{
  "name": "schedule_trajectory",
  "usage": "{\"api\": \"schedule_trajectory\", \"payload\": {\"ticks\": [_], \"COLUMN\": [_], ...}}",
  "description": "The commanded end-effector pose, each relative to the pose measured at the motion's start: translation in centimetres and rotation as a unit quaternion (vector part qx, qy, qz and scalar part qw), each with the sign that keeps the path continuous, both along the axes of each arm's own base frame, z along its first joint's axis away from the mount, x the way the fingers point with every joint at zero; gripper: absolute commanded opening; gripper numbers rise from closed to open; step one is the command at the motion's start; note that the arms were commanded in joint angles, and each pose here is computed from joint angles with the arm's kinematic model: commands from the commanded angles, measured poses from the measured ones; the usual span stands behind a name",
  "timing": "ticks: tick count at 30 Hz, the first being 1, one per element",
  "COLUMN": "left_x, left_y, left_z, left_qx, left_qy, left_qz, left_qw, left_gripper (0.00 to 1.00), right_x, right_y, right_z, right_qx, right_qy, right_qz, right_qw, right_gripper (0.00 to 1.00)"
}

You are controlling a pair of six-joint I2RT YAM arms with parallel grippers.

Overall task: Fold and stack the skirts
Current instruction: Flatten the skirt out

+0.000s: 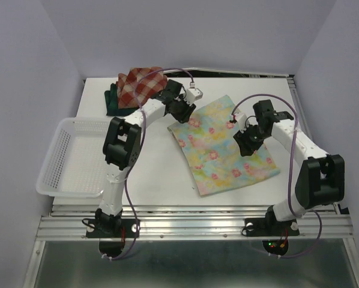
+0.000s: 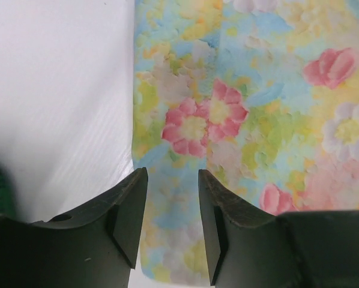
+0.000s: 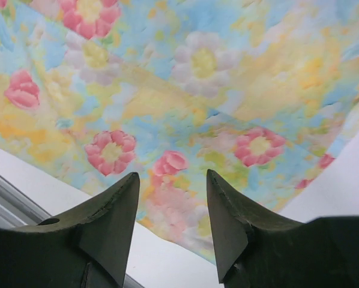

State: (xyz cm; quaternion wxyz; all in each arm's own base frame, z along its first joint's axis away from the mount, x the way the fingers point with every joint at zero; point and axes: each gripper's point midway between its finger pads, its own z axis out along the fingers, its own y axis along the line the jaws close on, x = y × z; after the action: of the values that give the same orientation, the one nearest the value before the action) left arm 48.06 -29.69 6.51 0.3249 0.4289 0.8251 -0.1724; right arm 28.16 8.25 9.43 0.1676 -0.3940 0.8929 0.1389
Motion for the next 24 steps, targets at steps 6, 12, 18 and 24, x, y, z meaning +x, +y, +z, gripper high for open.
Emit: {"api": "schedule_trajectory", "payload": {"ticks": [6,12,18,24], "left_x": [-12.6,-20.4,-20.0,-16.5], "left_y": [-0.2,-2.4,-2.9,-2.6], "left_z": [7.6,4.4,-0.1,-2.8], "left_qx": [-0.061,-0.042,-0.015,0.028], "left_qy": [-0.004,0.036,0.081,0.074], "left_qz": [-0.096,-0.140,-0.125,-0.106], "left_qw": [0.994,0.989,0.989,0.991], "left_gripper": [0.50,0.50,0.48,0.47], "right_x": [4.1,3.3,-0.7,-6.5], "right_y": [-5.1,-7.0,-6.9,-4.2], "right_z": [-0.9,-5.4,-8.1,-9.6], "right_qx": [-0.066,-0.110,-0.108,-0.084], "right_qy": [-0.036,-0.008,0.052,0.123], "right_qz": [-0.049,-0.050,-0.030,0.019], "right_qw": [0.996,0.993,0.992,0.989], "right_gripper": [0.51,0.51,0.51,0.50]}}
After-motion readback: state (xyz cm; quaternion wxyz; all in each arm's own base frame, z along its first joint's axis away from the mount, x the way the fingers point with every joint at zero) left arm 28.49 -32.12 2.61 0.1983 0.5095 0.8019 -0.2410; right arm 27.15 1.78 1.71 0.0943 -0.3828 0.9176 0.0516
